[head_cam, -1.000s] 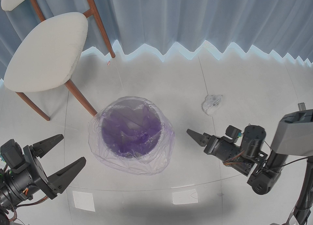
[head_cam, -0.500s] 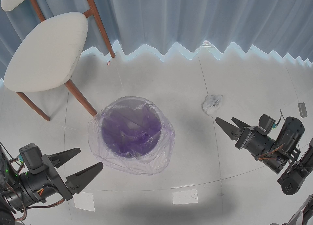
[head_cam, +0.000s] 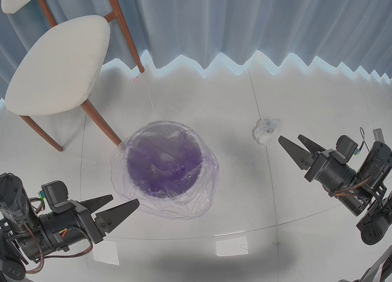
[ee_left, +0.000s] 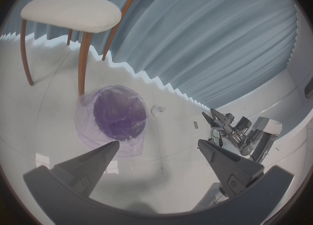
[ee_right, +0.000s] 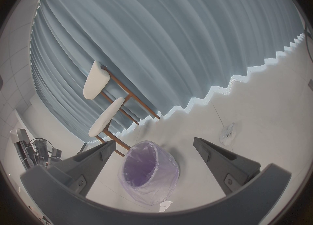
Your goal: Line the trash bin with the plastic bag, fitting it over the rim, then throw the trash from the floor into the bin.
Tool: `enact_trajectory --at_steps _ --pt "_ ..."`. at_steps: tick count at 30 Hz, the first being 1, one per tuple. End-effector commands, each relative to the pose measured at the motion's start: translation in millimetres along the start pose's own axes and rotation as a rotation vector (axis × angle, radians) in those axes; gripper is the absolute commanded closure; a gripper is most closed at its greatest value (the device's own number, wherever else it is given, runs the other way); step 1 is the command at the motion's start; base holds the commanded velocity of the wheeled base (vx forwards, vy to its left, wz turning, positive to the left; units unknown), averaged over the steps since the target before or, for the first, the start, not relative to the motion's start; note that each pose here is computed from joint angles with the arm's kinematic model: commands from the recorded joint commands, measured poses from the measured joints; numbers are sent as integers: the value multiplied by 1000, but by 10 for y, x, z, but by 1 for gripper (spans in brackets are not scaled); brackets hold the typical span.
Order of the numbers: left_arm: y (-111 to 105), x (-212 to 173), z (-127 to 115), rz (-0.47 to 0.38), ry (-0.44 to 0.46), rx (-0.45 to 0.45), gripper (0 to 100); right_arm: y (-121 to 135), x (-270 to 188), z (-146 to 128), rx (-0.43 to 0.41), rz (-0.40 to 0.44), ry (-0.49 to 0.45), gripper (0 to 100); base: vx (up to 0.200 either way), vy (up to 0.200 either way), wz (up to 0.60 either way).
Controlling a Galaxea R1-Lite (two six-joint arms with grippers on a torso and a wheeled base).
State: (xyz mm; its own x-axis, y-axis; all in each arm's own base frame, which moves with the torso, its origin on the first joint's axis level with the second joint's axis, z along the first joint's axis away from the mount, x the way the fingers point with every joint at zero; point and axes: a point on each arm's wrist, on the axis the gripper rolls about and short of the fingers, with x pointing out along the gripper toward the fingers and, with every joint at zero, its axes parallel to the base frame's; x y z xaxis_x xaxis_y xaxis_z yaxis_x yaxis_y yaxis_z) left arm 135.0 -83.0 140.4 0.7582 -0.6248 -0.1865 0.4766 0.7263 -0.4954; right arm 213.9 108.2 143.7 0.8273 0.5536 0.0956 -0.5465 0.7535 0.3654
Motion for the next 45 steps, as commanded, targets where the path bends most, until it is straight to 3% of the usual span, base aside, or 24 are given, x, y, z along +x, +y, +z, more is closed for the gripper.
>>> enact_trajectory --at_steps 1,13,20,29,45 --pt "42 94 -34 22 38 -40 0 9 -9 20 -2 3 -9 0 0 0 0" --pt "126 240 -134 67 111 -130 0 55 -14 -6 -3 24 1 0 0 0 0" --pt "359 442 -242 128 99 -154 0 64 -15 -13 -2 28 4 0 0 0 0" --pt "530 591 -480 126 87 -150 0 94 -15 -54 -2 39 22 0 0 0 0" --pt "706 717 -545 191 118 -176 0 128 -34 -140 2 53 61 0 0 0 0"
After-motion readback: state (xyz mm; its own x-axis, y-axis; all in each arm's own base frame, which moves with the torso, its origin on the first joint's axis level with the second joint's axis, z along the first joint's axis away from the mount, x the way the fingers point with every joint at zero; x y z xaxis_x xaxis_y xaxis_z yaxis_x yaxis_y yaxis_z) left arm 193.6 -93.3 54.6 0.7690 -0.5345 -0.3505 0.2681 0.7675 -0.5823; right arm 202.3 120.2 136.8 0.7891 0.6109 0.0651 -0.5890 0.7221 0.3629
